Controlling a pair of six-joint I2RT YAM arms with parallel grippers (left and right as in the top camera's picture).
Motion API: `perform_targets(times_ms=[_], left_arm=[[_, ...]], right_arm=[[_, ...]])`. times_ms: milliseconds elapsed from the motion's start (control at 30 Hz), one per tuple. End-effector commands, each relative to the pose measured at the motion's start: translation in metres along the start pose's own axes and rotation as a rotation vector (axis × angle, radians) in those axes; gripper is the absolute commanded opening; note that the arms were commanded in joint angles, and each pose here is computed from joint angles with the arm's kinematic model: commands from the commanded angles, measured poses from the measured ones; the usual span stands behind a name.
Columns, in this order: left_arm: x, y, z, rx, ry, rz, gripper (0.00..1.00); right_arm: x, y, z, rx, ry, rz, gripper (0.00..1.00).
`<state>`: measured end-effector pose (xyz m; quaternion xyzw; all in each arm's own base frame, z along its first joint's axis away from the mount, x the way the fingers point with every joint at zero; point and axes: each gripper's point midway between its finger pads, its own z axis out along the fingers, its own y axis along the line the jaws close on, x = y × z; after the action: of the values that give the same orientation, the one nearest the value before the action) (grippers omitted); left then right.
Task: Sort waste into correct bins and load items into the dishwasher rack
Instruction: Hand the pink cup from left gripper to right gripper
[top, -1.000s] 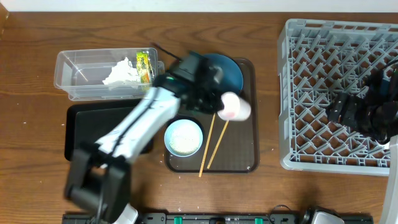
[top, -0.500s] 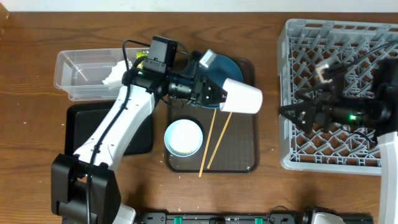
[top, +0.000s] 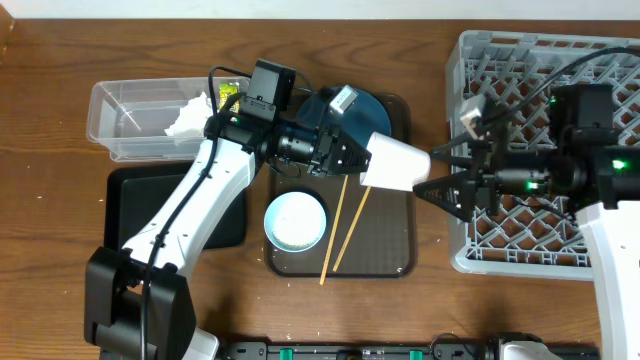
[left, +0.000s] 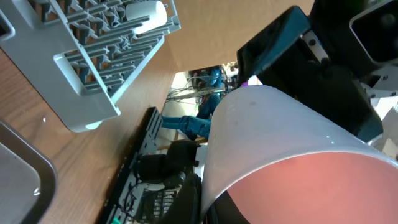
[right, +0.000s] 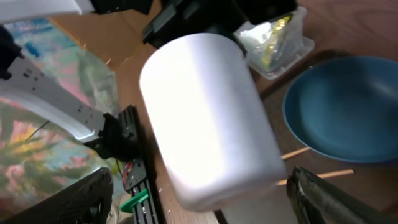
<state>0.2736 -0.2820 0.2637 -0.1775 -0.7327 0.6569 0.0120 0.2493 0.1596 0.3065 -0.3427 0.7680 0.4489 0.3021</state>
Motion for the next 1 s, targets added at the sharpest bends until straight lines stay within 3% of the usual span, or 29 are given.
perform_targets(times_ms=[0,333,433,567,667,700,767,833,967], left_arm=[[0.001,-0.008,-0.001,0.037,0.013,-0.009,0.06],[0.005,-0.016,0.001,0.076,0.036,-0.023,0.07],[0.005,-0.015,0.001,0.074,0.036,-0.023,0.06],[0.005,-0.015,0.001,0.075,0.036,-0.024,0.06],[0.005,-0.015,0.001,0.074,0.036,-0.023,0.06],[0.004,-0.015,0.001,0.074,0.036,-0.022,0.10],[0.003,-0.012,0.001,0.056,0.028,-0.022,0.29],[-0.001,-0.002,0.001,-0.003,0.001,-0.013,0.39],[-0.006,0.049,-0.006,-0.285,-0.079,-0.050,0.46]], right_arm=[[0.000,0.007,0.008,-0.042,0.004,-0.033,0.88],[0.004,-0.001,0.018,-0.050,0.036,-0.022,0.82],[0.004,-0.004,0.019,-0.051,0.038,-0.017,0.72],[0.002,-0.005,0.019,-0.048,0.032,-0.030,0.66],[0.001,-0.006,0.019,-0.046,0.029,-0.037,0.52],[0.001,-0.006,0.019,-0.046,0.029,-0.037,0.50],[0.001,-0.006,0.019,-0.045,0.031,-0.036,0.45],[0.005,-0.011,0.019,-0.014,0.050,-0.030,0.39],[0.020,-0.036,0.015,0.143,0.133,0.065,0.31]])
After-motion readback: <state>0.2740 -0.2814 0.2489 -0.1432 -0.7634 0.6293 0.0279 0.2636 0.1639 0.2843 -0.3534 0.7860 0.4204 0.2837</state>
